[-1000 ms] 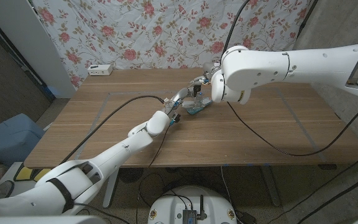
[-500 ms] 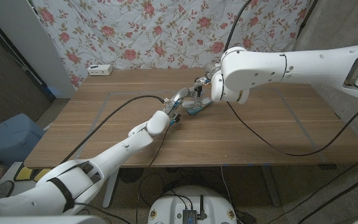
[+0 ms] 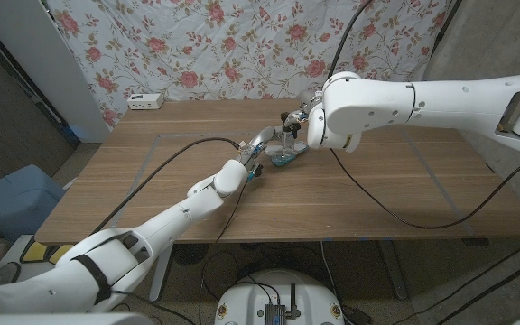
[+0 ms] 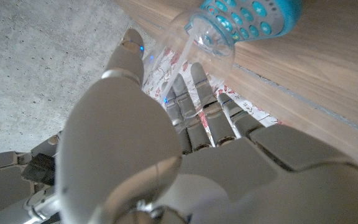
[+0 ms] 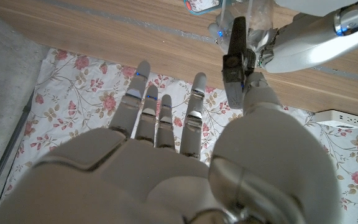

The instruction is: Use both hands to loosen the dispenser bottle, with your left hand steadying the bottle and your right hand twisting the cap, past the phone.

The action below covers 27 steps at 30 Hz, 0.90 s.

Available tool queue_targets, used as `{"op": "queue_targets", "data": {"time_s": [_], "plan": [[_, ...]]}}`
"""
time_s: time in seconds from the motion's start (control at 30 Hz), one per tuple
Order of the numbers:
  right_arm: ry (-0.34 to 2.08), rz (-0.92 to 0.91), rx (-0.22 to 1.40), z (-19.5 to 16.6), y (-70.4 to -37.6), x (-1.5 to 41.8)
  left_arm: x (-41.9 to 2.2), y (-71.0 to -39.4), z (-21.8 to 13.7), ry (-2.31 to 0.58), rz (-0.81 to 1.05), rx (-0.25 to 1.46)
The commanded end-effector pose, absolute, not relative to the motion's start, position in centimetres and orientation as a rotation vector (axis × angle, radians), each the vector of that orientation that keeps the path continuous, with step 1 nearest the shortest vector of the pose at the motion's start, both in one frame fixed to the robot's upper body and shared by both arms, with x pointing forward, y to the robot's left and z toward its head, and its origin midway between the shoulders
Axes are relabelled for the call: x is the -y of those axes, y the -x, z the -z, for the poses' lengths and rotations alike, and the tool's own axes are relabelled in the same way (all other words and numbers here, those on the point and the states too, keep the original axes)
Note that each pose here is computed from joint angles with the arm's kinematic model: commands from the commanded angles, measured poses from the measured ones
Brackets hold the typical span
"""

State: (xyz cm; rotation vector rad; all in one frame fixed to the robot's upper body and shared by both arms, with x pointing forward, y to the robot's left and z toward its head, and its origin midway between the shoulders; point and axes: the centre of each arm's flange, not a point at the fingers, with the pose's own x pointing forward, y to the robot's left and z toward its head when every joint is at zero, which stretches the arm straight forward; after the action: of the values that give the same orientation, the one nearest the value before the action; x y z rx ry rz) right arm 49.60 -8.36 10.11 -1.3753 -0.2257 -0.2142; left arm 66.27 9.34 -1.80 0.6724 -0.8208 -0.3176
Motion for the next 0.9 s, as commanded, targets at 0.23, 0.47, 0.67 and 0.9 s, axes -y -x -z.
{"op": "queue_targets", "data": {"time_s": [0.23, 0.47, 0.67, 0.9], "plan": [[1.296, 0.169, 0.276, -10.06, -50.26, 9.56, -8.75, -66.49, 1.6, -0.676, 0.328, 0.815], [1.279, 0.14, 0.276, -10.13, -50.5, 9.76, -8.64, -66.59, 1.53, -0.677, 0.332, 0.813], [1.257, 0.132, 0.283, -10.15, -50.56, 10.02, -8.48, -66.68, 1.51, -0.677, 0.337, 0.813], [1.235, 0.116, 0.289, -10.16, -50.68, 10.22, -8.42, -66.69, 1.5, -0.677, 0.338, 0.813]]}}
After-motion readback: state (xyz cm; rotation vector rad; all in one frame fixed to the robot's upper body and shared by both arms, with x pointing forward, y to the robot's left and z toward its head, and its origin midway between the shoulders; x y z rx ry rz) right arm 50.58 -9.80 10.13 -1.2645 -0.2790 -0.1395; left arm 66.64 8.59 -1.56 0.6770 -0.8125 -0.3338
